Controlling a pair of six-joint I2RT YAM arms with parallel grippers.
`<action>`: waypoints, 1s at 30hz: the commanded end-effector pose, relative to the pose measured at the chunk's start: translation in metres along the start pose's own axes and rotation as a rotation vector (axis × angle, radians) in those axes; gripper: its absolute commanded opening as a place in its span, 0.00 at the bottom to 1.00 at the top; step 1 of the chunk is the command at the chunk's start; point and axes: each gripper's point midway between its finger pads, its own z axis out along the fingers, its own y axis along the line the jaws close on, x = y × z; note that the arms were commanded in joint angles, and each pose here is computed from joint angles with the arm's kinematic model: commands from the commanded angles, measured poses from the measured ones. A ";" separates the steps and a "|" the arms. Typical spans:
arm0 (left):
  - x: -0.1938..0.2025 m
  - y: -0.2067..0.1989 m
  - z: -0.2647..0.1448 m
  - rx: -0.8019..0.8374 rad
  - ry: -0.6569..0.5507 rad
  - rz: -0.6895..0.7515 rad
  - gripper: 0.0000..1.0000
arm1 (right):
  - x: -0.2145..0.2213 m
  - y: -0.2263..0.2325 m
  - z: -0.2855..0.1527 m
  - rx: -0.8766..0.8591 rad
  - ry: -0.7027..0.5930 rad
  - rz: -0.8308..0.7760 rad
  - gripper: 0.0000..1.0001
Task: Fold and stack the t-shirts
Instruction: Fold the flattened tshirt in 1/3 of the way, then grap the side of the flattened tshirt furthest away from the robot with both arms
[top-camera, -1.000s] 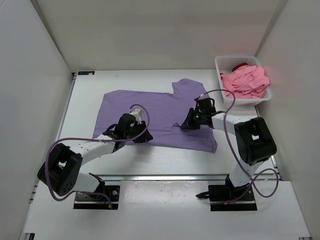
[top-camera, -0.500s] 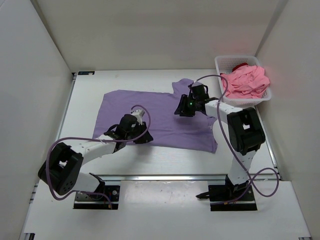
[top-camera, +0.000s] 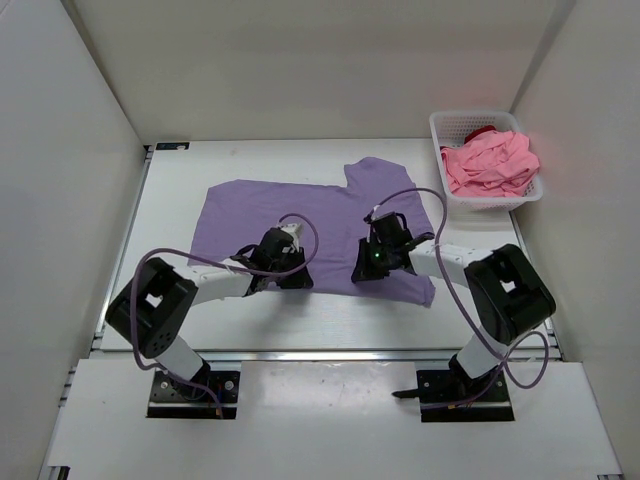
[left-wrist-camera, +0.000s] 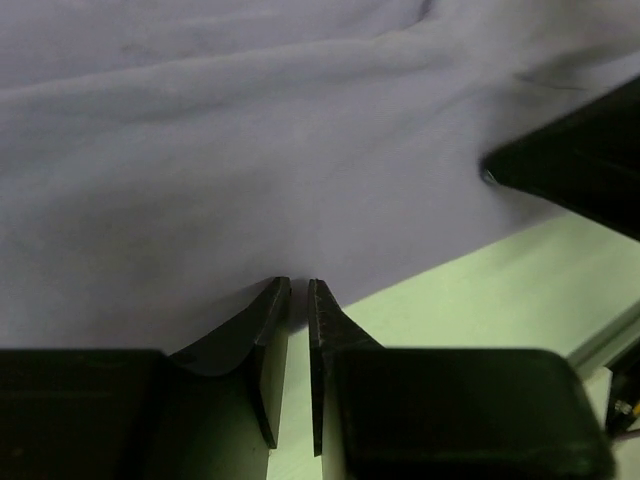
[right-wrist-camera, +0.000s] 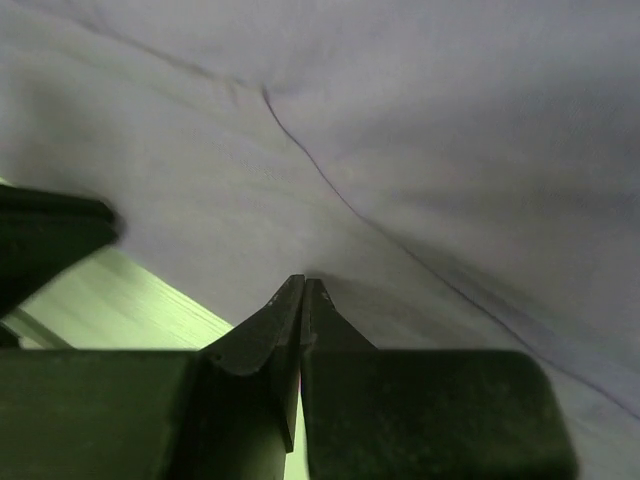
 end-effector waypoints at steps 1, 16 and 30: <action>0.002 0.017 -0.003 -0.039 -0.003 -0.026 0.24 | 0.009 -0.006 0.005 0.035 0.006 -0.048 0.00; 0.102 0.016 -0.037 -0.002 0.147 -0.170 0.24 | 0.107 -0.023 -0.021 0.016 0.165 -0.053 0.00; -0.194 0.116 -0.067 -0.135 -0.421 -0.416 0.45 | -0.036 0.016 -0.070 -0.121 -0.122 -0.120 0.07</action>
